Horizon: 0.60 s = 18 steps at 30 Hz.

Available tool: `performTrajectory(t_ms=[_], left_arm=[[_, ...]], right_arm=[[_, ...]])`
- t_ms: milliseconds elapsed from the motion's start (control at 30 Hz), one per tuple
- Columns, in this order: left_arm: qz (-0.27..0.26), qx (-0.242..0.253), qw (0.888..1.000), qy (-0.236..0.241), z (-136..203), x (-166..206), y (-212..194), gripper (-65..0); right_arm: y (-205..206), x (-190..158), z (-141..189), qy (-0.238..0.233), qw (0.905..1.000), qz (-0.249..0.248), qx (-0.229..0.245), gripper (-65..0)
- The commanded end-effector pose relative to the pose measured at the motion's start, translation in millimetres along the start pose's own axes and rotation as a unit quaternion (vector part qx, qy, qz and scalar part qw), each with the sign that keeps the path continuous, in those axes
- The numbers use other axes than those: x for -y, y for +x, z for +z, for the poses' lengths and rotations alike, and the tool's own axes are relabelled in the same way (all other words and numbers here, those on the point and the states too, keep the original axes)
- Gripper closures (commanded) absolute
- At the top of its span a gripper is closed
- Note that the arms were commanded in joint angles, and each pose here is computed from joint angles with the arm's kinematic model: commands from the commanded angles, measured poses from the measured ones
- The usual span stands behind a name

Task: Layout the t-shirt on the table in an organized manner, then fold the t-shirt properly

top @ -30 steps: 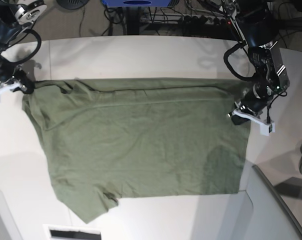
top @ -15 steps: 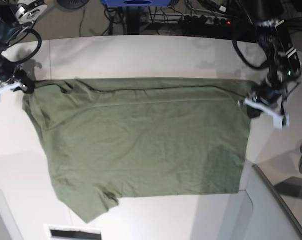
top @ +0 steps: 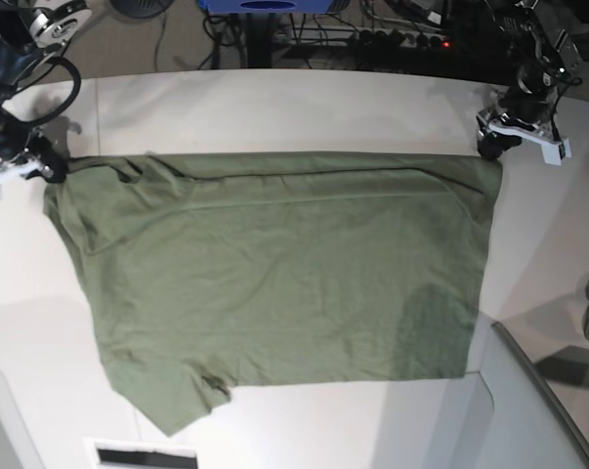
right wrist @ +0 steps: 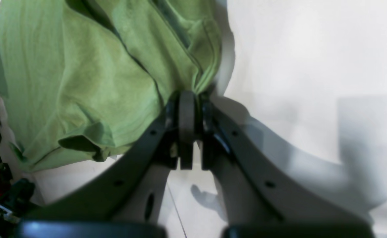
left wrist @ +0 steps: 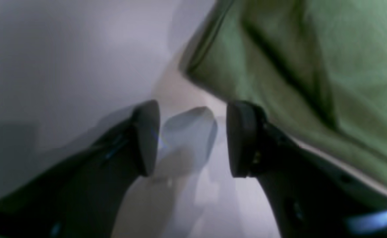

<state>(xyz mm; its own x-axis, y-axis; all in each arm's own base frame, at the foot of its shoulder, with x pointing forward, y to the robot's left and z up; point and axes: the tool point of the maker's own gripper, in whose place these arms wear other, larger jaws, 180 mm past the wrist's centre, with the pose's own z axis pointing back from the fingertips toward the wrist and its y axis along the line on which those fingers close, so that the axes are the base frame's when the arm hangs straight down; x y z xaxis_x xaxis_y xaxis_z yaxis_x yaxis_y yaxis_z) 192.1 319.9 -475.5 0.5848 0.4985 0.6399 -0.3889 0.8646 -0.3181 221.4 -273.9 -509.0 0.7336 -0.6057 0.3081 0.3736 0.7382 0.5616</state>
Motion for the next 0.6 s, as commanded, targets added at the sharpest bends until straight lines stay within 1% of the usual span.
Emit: performTrajectory(t_ms=[0, 67, 167, 400, 567], left_arm=[[0.002, 0.003, 1.000, 0.000, -1, -1, 2, -30.9], [0.015, 0.007, 1.000, -0.001, -5, 0, -4, -31.4], [0.020, 0.012, 1.000, -0.001, -6, 0, -4, -31.4], [0.020, 0.033, 0.999, -0.015, -18, 14, 17, -31.3], [0.043, 0.021, 0.999, -0.021, -31, 17, 11, -30.8]], right_arm=[[-23, 13, 2, -0.031, 0.9980, 0.004, -0.055, 0.0], [-22, 13, 2, -0.031, 0.9980, 0.005, -0.055, 0.0], [-22, 13, 2, -0.031, 0.9980, 0.005, -0.055, 0.0], [-22, 13, 2, -0.032, 0.9979, 0.006, -0.056, 0.0], [-22, 13, 2, -0.032, 0.9980, 0.006, -0.055, 0.0]])
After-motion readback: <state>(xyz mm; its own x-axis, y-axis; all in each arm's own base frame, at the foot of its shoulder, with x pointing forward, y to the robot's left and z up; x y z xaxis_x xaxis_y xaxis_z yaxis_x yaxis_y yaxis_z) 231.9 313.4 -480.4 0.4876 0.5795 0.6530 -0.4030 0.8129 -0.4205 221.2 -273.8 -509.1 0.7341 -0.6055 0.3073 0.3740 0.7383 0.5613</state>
